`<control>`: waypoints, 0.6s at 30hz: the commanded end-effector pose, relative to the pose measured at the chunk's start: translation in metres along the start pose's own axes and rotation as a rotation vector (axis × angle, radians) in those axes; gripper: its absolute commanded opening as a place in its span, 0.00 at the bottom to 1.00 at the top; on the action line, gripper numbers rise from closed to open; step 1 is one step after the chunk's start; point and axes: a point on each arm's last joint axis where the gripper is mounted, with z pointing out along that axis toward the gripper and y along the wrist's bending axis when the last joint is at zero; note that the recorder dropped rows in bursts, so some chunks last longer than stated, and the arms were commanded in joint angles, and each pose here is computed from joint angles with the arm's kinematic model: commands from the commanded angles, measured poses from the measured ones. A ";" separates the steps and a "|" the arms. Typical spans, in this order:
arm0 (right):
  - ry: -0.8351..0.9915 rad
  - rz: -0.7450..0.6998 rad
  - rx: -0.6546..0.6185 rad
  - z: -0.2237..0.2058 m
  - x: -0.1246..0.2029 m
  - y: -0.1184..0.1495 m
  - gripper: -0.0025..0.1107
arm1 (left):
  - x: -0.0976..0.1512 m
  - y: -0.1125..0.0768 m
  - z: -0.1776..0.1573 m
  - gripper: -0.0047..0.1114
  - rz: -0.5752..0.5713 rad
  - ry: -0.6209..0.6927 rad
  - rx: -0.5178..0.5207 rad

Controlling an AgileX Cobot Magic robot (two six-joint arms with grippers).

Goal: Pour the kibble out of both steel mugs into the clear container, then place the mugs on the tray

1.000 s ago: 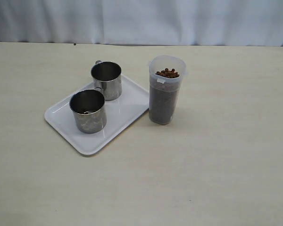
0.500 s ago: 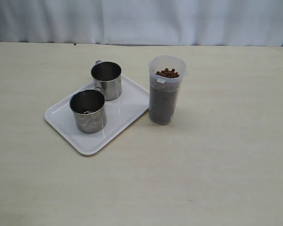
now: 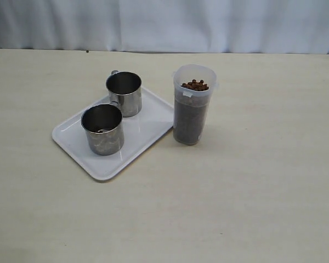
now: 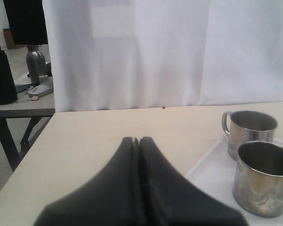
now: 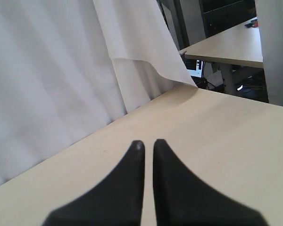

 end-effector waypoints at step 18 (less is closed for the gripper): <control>0.218 -0.345 -0.575 -0.010 0.052 0.040 0.07 | 0.000 0.000 0.000 0.04 -0.003 -0.013 0.008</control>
